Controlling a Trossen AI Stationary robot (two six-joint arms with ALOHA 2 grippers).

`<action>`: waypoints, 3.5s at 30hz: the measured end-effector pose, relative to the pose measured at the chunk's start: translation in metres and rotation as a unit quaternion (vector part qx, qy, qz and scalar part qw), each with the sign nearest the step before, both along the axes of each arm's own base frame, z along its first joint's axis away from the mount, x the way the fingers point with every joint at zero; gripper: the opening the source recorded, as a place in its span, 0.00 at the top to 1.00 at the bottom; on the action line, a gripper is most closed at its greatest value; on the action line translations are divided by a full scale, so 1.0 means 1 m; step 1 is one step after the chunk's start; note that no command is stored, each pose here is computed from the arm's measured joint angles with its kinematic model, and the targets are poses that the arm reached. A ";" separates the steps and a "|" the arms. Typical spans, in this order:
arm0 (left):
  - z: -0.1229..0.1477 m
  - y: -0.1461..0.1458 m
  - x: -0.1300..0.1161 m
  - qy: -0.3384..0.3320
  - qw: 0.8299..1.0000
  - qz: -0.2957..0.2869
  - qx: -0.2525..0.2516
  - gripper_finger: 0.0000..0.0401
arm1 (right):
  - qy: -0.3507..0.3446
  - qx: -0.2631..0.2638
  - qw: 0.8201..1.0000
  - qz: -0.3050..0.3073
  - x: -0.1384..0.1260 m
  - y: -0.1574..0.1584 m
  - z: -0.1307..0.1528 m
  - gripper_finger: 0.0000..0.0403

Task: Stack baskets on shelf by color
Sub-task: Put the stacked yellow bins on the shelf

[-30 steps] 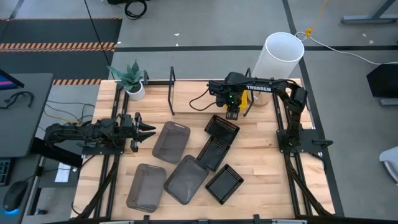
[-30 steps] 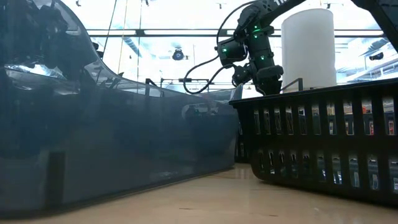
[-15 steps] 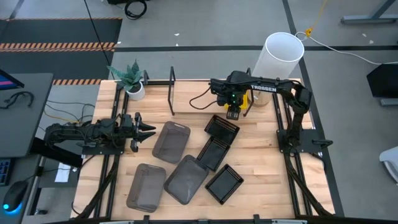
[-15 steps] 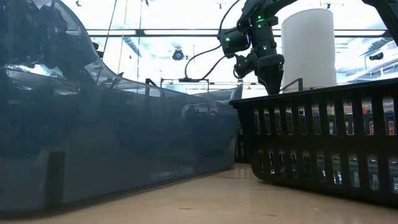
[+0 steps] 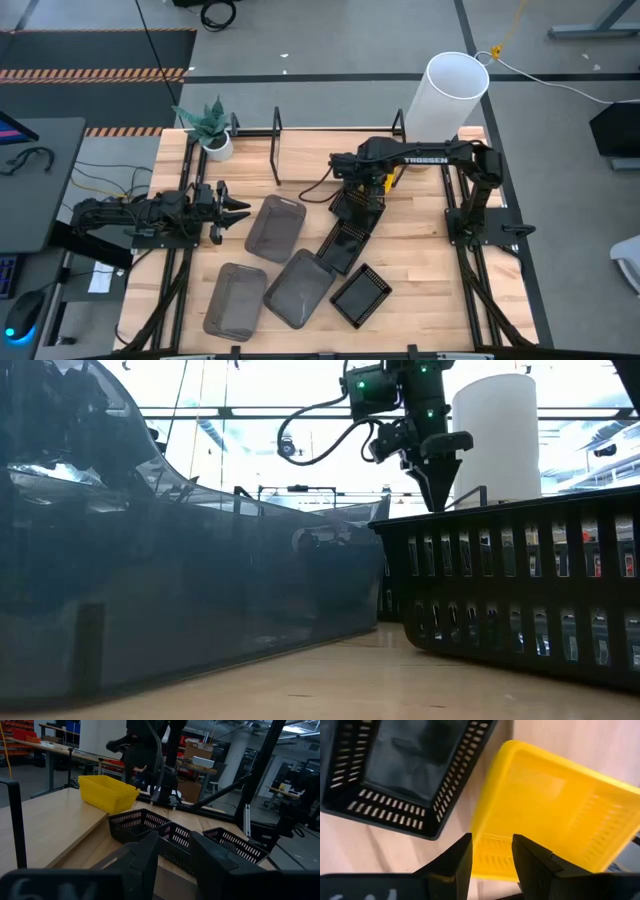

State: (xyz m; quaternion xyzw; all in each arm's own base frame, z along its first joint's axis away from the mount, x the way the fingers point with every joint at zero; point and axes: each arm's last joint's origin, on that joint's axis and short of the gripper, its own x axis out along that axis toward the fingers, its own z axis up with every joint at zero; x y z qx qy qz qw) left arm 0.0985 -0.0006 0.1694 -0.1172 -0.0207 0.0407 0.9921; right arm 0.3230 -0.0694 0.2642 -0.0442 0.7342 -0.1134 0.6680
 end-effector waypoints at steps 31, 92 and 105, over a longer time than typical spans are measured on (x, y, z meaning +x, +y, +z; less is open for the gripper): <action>0.000 0.000 0.000 0.000 1.000 0.000 0.000 0.71 | -0.075 0.019 0.997 -0.030 0.005 -0.016 -0.028 0.65; 0.000 0.000 0.000 0.000 1.000 0.000 0.000 0.71 | 0.093 0.015 0.994 0.064 -0.031 -0.044 -0.034 0.81; 0.000 0.000 0.000 0.000 1.000 0.000 0.000 0.71 | 0.118 0.015 0.990 0.078 -0.032 -0.037 -0.033 0.81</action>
